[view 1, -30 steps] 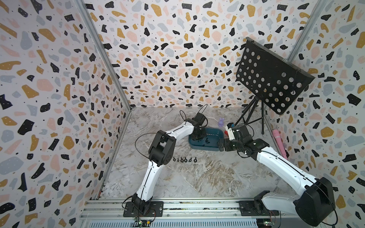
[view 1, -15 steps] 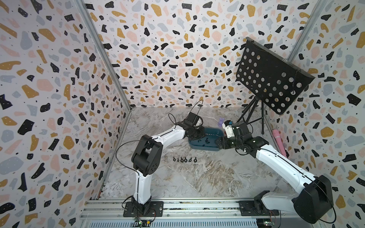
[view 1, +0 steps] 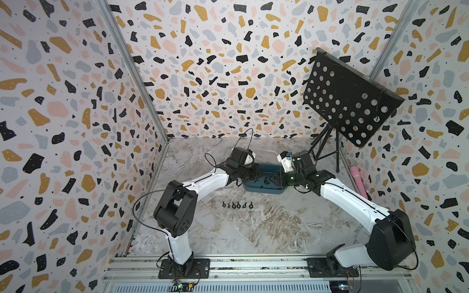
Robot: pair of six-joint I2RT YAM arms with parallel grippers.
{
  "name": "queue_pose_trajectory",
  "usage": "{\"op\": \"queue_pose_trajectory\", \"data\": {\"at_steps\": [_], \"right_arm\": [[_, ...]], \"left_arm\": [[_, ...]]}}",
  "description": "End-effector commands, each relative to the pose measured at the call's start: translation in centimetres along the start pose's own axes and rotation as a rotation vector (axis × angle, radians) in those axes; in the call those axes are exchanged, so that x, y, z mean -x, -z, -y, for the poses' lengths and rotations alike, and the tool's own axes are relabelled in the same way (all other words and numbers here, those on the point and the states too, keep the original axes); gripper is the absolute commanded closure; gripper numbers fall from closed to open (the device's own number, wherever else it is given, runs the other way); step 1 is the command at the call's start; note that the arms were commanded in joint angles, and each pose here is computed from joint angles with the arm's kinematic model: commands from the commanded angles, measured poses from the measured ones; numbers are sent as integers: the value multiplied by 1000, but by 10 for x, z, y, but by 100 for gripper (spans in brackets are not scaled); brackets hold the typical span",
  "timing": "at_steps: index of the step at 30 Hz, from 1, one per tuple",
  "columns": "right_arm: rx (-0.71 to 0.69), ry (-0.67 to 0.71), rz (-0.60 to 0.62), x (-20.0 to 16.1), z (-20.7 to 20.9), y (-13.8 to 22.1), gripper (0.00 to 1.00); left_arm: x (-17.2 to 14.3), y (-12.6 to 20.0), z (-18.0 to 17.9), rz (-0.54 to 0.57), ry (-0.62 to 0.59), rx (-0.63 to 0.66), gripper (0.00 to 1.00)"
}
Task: Take out the wing nut from the storage box
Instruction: Pick up the wing nut from the storage box.
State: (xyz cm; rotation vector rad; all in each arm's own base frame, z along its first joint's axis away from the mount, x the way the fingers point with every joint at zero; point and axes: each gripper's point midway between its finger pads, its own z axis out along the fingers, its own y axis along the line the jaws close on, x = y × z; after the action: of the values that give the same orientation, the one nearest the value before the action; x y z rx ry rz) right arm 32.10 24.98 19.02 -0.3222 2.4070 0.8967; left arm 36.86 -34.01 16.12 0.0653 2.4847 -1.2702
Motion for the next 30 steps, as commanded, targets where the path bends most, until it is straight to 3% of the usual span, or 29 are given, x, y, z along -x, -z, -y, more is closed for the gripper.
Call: {"op": "queue_pose_trajectory", "data": {"at_steps": [1,8,30], "right_arm": [[67,-10,72,24,-17,8,67],[82,-42,143,41,-14,2,69],[113,-118,176,55,-6,-17,76]], "left_arm": [[11,11,18,42,64,-94,100],[14,13,21,46,209,-146,100],[16,19,35,42,336,-223,100]]}}
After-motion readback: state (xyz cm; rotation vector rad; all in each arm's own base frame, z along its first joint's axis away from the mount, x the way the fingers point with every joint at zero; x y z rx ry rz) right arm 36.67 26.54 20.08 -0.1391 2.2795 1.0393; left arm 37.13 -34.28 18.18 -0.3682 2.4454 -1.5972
